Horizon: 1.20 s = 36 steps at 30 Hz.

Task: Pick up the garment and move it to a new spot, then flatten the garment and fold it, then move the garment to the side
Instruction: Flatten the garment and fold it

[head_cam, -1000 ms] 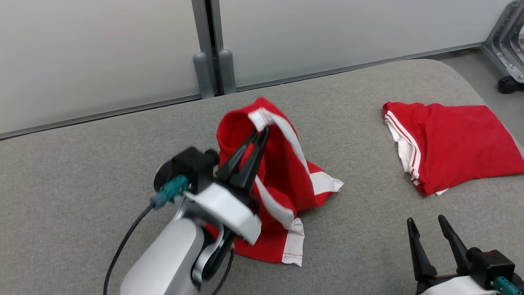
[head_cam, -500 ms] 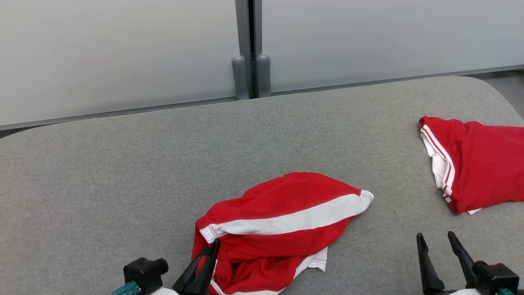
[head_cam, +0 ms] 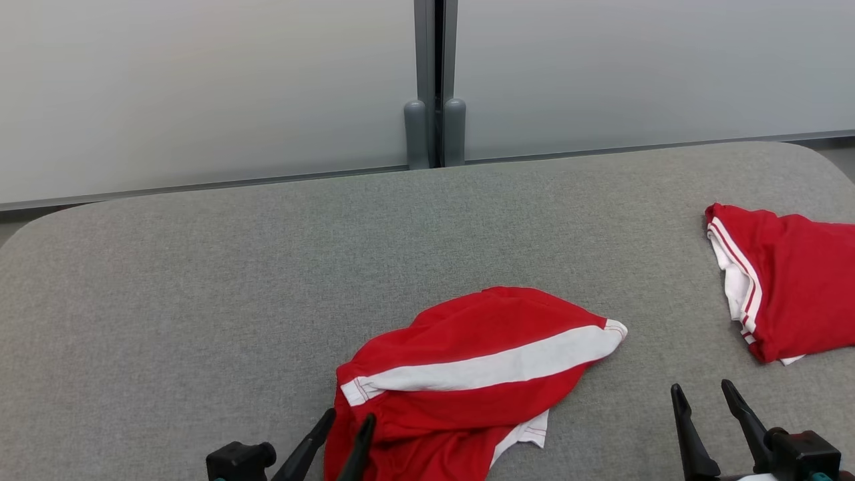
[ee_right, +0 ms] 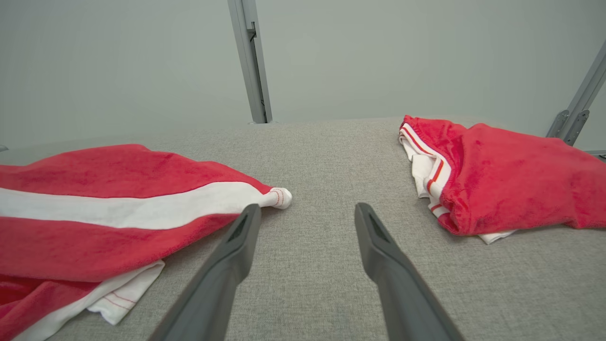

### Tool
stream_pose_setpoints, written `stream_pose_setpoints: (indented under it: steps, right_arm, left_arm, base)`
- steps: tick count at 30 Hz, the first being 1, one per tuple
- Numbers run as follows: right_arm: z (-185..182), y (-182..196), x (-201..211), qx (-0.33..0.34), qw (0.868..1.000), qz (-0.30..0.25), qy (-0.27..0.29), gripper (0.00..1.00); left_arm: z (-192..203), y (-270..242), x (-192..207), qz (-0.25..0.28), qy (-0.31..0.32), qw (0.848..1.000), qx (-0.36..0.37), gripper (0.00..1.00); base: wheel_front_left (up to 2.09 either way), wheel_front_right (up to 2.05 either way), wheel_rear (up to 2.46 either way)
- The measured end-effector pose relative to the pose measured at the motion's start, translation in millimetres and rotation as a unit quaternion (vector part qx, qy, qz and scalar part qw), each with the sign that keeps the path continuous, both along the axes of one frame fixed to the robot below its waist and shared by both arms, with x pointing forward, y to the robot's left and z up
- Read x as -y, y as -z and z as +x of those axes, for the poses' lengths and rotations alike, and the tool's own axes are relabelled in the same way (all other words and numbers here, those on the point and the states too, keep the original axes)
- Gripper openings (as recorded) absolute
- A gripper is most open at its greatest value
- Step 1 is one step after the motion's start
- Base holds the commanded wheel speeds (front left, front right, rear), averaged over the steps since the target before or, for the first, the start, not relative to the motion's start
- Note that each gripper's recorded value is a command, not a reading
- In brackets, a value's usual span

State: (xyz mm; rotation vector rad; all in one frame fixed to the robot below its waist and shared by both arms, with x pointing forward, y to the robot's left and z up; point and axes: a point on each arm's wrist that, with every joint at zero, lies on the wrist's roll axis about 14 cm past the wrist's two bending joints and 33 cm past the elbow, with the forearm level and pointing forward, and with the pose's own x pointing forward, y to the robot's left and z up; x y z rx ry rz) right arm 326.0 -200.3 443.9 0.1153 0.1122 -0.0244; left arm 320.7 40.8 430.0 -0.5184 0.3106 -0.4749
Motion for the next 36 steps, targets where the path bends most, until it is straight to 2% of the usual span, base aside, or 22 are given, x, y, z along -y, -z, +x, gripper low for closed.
stream_pose_setpoints:
  steps: [6, 12, 20, 23, 29, 36]
  right_arm:
    - [-1.8, -2.5, 2.8, 0.004, 1.000, -0.003, 0.003, 1.00]
    - [1.9, -13.1, 4.7, 0.021, 1.000, -0.015, 0.002, 1.00]
    - [7.6, -26.0, 3.6, 0.042, 0.999, -0.021, -0.004, 1.00]
    - [7.3, -25.1, 0.2, 0.041, 0.999, -0.021, -0.009, 1.00]
    - [9.7, -27.2, -5.8, 0.045, 0.999, -0.020, -0.019, 1.00]
    - [18.8, -30.4, -12.3, 0.050, 0.998, -0.008, -0.026, 1.00]
  left_arm:
    - [5.7, -1.5, -32.0, 0.028, -0.049, 0.998, 0.014, 1.00]
    - [6.4, -17.9, -79.7, 0.079, -0.134, 0.986, 0.060, 1.00]
    - [-13.5, -34.1, -148.3, 0.125, -0.257, 0.954, 0.093, 1.00]
    - [-26.6, -26.0, -157.6, 0.143, -0.265, 0.950, 0.083, 1.00]
    - [-32.0, -28.1, -165.9, 0.146, -0.275, 0.946, 0.088, 1.00]
    - [-22.1, -34.8, -146.8, 0.123, -0.253, 0.954, 0.099, 1.00]
  base:
    - [0.00, 0.00, 0.00]
    - [0.00, 0.00, 0.00]
    - [0.00, 0.00, 0.00]
    - [0.00, 0.00, 0.00]
    - [0.00, 0.00, 0.00]
    - [0.00, 0.00, 0.00]
